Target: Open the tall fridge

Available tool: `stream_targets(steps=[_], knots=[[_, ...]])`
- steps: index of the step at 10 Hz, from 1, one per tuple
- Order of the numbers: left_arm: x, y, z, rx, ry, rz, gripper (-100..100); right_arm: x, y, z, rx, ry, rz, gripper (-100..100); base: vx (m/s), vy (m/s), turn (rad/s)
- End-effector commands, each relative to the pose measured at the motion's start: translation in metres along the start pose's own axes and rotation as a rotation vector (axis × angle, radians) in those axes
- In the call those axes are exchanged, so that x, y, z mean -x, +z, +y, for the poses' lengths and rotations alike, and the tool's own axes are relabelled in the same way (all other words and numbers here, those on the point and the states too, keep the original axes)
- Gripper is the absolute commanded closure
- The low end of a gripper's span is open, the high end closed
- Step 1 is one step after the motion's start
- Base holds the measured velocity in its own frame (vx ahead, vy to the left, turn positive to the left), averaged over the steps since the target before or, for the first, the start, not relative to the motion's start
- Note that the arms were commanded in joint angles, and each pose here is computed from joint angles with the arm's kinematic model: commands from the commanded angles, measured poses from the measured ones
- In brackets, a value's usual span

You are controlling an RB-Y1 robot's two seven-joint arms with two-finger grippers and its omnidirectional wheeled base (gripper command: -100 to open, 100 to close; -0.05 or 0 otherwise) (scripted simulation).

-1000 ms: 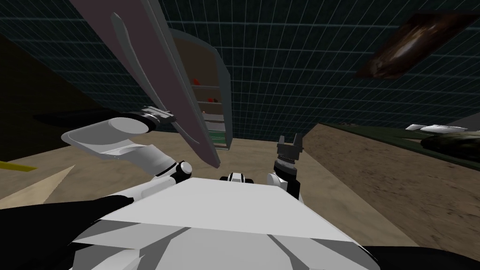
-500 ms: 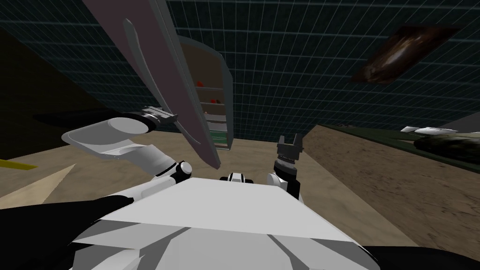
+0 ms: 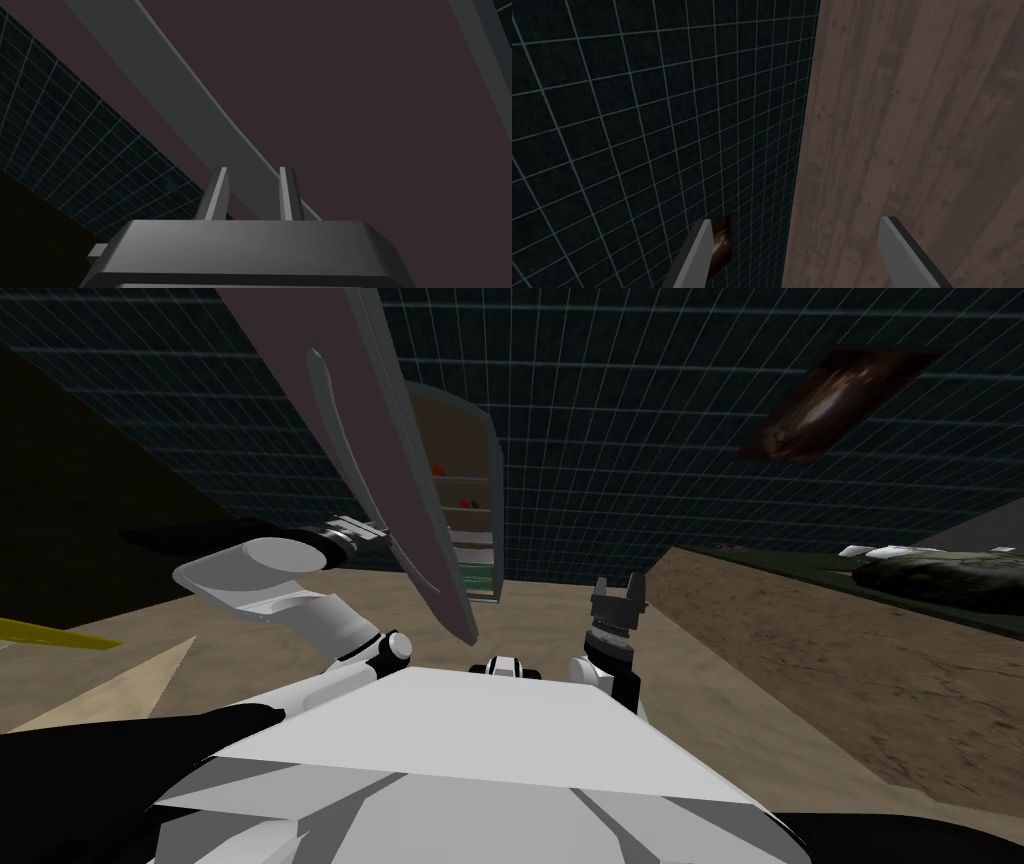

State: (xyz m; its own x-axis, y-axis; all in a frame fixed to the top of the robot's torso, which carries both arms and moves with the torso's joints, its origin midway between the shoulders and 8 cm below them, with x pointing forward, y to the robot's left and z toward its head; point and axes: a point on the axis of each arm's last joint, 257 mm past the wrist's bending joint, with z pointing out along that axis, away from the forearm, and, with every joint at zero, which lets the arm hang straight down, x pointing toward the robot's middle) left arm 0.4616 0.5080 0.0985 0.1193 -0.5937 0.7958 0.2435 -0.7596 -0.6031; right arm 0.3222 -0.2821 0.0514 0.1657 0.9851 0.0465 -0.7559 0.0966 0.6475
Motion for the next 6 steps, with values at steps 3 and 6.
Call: stream_targets(steps=[3,6], knots=[[-0.026,0.007,0.023,0.079,-0.008,0.077,100,0.0,0.0,0.0,0.0,0.0,0.0,0,-0.251,0.307,-0.007],[-0.024,0.01,0.045,0.131,-0.002,0.086,-100,0.0,0.0,0.0,0.0,0.0,0.0,0,-0.158,0.179,-0.029]])
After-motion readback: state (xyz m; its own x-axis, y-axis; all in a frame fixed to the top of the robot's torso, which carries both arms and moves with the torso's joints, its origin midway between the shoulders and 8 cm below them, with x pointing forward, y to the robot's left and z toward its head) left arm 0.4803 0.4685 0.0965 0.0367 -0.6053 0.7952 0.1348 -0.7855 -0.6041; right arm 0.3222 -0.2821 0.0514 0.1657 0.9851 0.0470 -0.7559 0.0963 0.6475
